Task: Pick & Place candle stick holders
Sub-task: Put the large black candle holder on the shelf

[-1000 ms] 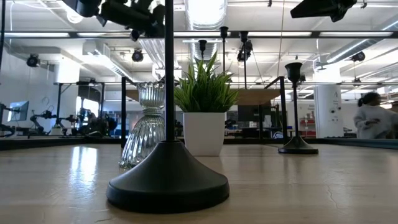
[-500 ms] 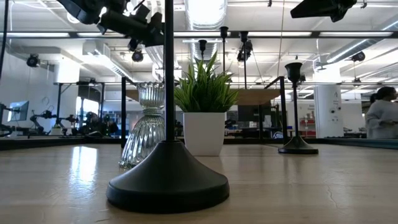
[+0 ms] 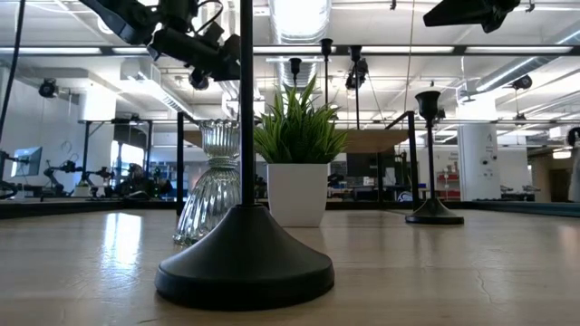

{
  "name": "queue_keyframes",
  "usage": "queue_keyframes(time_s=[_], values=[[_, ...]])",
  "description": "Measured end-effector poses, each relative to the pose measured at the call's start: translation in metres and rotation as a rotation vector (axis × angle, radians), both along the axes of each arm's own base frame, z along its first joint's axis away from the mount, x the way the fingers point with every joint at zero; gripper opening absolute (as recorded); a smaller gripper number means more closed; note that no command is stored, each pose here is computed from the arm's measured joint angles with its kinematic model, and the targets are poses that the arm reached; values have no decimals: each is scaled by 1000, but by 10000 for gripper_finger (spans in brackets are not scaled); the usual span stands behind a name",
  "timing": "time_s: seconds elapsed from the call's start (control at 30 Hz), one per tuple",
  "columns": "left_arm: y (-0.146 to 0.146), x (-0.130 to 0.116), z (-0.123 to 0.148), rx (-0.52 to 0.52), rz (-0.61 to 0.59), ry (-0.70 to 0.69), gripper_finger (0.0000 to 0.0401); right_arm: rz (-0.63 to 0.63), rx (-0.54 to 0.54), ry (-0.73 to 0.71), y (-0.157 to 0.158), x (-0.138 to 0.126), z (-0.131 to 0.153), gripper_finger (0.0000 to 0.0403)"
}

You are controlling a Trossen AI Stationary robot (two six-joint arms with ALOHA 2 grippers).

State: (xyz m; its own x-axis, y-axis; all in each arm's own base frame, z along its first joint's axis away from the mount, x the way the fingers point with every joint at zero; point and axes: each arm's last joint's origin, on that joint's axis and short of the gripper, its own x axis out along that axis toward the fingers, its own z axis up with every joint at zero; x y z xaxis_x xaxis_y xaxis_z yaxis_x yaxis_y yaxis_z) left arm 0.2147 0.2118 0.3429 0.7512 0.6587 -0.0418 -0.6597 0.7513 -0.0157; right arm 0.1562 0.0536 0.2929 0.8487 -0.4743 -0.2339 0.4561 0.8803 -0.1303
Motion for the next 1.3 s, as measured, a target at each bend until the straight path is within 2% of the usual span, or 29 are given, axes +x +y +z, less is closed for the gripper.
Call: queue_keyframes(time_s=[1.03, 1.3], values=[[-13, -13, 7, -8, 5, 71, 17, 5, 6, 5, 0, 0, -1, 43], [-12, -13, -2, 22, 1, 37, 17, 5, 6, 4, 0, 0, -1, 43]])
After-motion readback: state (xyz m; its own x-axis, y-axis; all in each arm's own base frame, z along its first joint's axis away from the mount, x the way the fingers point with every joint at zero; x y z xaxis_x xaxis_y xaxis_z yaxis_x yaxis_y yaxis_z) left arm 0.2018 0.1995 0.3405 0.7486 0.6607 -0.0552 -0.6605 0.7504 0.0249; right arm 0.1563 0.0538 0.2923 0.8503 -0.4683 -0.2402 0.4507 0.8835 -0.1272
